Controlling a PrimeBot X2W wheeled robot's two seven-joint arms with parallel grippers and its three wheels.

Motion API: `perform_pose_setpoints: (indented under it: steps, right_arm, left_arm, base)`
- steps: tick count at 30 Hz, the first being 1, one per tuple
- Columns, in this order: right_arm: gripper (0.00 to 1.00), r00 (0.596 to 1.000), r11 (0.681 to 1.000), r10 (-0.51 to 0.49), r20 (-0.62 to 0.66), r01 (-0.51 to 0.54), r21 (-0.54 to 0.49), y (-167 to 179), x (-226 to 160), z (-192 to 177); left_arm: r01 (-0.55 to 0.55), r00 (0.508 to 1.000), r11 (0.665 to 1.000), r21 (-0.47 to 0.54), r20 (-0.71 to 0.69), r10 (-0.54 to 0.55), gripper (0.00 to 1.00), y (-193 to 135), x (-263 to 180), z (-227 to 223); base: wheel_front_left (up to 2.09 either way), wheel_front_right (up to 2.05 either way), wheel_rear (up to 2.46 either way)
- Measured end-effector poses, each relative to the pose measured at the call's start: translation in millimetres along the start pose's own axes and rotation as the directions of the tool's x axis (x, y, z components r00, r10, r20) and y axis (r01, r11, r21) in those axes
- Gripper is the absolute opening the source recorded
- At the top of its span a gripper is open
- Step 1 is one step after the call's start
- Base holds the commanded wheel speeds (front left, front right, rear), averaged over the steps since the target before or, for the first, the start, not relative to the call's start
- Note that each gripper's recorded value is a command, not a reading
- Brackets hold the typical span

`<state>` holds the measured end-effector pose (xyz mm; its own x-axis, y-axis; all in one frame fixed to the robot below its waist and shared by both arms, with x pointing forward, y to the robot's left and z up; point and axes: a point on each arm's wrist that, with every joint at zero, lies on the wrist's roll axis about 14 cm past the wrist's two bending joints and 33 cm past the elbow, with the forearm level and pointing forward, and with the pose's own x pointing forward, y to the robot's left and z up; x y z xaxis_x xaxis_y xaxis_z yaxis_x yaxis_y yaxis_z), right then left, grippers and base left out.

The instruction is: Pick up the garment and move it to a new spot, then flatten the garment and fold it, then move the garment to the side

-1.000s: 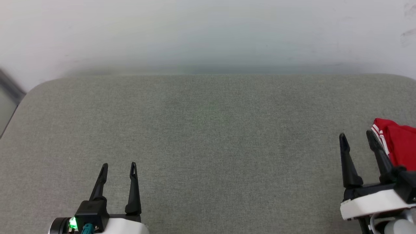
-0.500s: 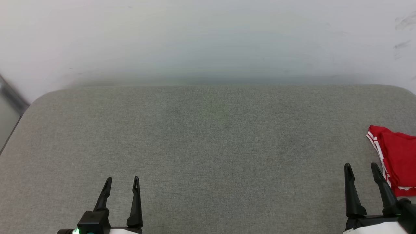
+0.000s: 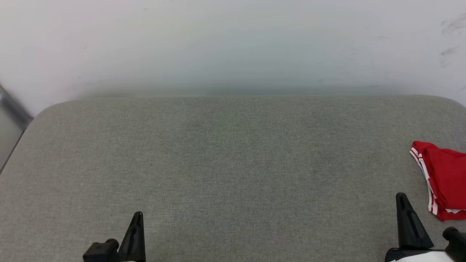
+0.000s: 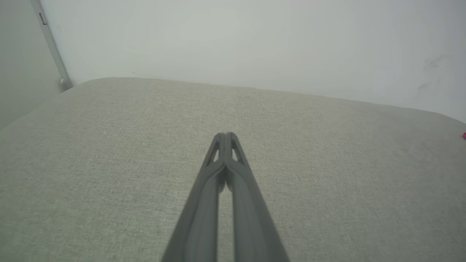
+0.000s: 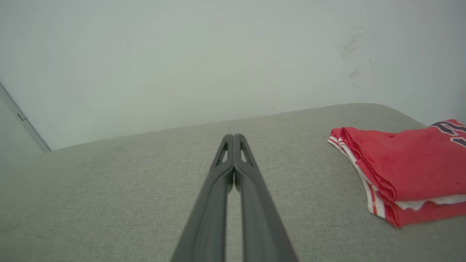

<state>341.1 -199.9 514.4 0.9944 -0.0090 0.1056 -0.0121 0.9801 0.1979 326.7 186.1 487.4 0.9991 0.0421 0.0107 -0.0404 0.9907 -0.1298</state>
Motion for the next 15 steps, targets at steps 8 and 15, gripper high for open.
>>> perform_pose_setpoints:
  steps: [8,15]
  right_arm:
    - [0.00,0.999,0.988,-0.035,-0.028,0.039,0.147,-5.3,1.9,-5.9]
    - [0.00,0.998,0.963,-0.054,-0.044,0.063,0.264,-7.8,6.3,-8.0]
  left_arm:
    - [-0.033,0.999,0.987,-0.156,-0.029,0.029,0.00,5.5,5.3,-3.2]
    - [-0.058,0.998,0.959,-0.278,-0.051,0.046,0.00,10.0,10.4,-4.6]
  base:
    - [0.00,0.00,0.00]
    - [0.00,0.00,0.00]
